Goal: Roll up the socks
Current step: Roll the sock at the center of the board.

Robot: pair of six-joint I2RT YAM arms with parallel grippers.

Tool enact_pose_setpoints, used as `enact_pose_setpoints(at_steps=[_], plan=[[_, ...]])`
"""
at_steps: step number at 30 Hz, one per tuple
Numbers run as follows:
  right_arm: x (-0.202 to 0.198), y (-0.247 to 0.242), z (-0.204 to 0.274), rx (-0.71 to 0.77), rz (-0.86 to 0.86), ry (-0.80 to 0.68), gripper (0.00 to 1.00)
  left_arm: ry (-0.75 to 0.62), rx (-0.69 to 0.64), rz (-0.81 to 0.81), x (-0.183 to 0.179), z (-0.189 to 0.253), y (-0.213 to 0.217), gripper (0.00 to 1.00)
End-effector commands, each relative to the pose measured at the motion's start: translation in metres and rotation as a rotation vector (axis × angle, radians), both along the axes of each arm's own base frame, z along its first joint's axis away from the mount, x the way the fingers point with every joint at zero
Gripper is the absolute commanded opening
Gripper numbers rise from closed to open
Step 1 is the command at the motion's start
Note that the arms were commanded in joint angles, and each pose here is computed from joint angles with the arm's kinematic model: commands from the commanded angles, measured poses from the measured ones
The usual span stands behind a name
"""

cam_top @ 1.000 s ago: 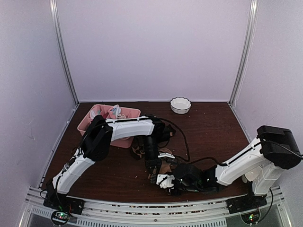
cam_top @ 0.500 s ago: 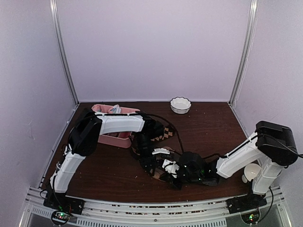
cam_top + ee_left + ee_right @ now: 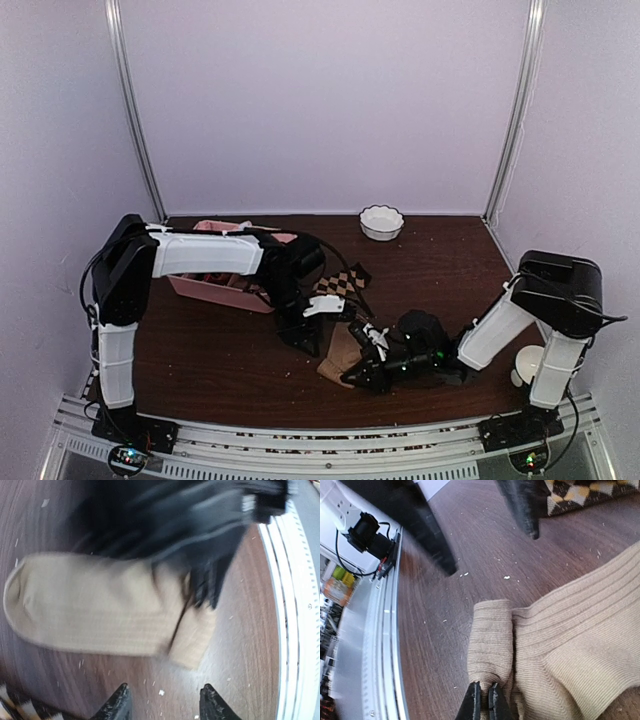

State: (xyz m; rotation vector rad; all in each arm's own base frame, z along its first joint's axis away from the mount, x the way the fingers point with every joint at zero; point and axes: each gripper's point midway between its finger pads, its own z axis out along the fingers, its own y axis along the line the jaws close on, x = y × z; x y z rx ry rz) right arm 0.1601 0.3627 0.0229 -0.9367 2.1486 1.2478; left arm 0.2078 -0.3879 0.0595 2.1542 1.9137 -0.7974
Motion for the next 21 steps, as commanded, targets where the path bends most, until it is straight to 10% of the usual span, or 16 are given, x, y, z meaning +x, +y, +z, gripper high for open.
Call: enact_pose_setpoints(at_steps=[1, 21], plan=[[-0.025, -0.040, -0.069, -0.238, -0.053, 0.324, 0.00, -0.035, -0.094, -0.163, -0.026, 0.011, -0.021, 0.46], [-0.028, -0.061, -0.091, -0.291, -0.124, 0.432, 0.00, -0.191, 0.015, -0.297, -0.033, -0.046, -0.019, 0.41]])
